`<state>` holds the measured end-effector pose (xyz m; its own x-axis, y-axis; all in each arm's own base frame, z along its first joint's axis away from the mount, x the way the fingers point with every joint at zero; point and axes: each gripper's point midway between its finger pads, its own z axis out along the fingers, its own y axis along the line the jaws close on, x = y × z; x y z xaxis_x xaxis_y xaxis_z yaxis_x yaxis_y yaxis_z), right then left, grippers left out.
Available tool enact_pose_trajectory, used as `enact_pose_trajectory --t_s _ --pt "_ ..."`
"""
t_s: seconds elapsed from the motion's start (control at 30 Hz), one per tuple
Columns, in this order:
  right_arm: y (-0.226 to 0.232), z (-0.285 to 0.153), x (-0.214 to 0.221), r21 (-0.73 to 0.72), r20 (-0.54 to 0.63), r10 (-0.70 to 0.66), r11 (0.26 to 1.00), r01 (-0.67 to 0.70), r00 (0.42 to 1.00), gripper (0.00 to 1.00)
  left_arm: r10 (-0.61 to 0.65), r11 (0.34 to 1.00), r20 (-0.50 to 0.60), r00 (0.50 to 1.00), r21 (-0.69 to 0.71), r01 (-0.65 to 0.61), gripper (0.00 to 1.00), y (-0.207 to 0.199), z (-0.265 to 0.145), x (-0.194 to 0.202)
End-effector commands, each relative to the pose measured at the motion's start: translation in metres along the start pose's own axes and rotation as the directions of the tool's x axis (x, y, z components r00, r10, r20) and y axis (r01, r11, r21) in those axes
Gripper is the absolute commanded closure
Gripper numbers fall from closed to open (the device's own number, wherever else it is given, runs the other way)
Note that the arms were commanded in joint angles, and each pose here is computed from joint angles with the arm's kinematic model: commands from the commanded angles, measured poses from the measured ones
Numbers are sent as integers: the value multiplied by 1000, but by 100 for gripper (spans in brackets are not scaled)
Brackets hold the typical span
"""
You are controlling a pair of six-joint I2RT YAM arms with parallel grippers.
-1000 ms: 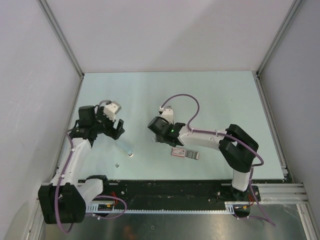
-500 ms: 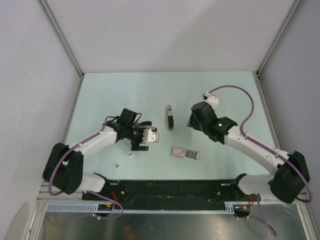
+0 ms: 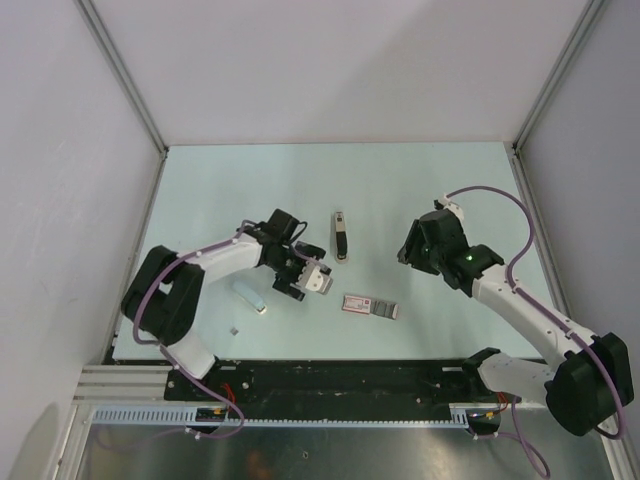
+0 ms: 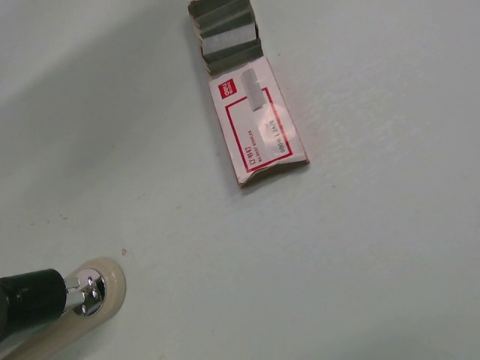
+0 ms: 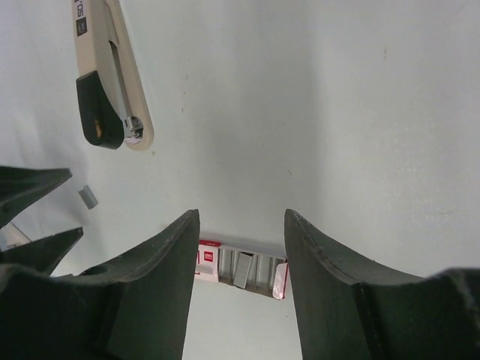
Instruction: Unload the staples from the stapler
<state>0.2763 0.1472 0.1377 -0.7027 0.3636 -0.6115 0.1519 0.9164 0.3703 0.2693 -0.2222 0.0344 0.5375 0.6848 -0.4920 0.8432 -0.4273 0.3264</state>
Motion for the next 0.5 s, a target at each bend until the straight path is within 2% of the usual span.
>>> enact_pose_trajectory --t_s 0.0,0.2,0.47 --pt "10 -3 -9 -77 7 -10 997 11 1000 46 88 995 1 996 47 -88 11 13 4 -2" --pt "9 0 -12 -84 7 -9 996 10 1000 46 81 988 -14 997 135 -79 23 12 10 5" --pt "8 8 -10 -81 -12 -11 997 9 1000 47 59 985 11 998 164 -60 28 8 17 -1"
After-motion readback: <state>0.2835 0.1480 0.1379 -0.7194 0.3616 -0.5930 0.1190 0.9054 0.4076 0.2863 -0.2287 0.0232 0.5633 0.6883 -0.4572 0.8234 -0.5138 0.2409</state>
